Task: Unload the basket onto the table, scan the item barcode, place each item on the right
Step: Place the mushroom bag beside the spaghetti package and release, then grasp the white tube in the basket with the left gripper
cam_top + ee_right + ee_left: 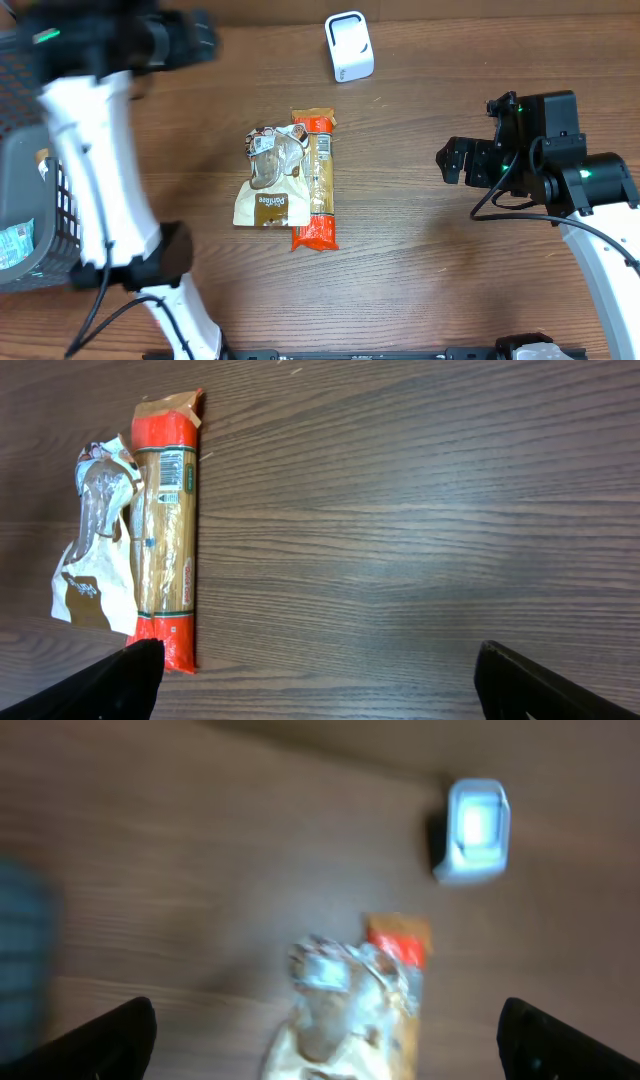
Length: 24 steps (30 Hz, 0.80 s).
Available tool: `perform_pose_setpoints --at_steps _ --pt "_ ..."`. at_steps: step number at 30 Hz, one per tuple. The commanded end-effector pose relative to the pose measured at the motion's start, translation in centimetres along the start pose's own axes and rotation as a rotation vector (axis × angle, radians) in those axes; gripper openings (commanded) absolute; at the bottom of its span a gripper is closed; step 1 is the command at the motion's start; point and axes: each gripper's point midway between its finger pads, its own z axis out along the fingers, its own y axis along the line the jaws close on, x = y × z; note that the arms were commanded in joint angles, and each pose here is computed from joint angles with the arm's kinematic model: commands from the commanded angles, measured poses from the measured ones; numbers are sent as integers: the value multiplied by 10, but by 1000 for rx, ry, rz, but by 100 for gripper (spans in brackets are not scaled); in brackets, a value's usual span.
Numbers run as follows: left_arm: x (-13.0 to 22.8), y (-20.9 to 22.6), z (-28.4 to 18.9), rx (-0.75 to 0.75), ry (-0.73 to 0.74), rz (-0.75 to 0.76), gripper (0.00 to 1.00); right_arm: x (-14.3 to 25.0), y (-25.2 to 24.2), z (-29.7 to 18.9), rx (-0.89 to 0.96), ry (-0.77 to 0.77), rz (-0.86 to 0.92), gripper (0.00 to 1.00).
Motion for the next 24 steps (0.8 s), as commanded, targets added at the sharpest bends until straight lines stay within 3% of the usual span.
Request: perform_pose_setpoints --at_steps 1,7,10,13,20,24 --pt "-21 71 -51 -107 -143 -97 100 -7 2 -4 -3 -21 -4 100" --pt "-10 189 -78 -231 -167 -368 100 -4 1 -4 0 -9 -1 100" --pt "20 256 -79 -348 -100 -515 100 -4 1 -4 0 -7 0 100" --pt "43 302 -67 -438 -21 -565 98 -4 1 -4 0 -7 0 100" --pt "69 344 3 -407 71 -635 95 -3 1 -4 1 -5 0 100" --pt "91 352 53 -382 144 -560 95 -3 0 -4 2 -2 0 100"
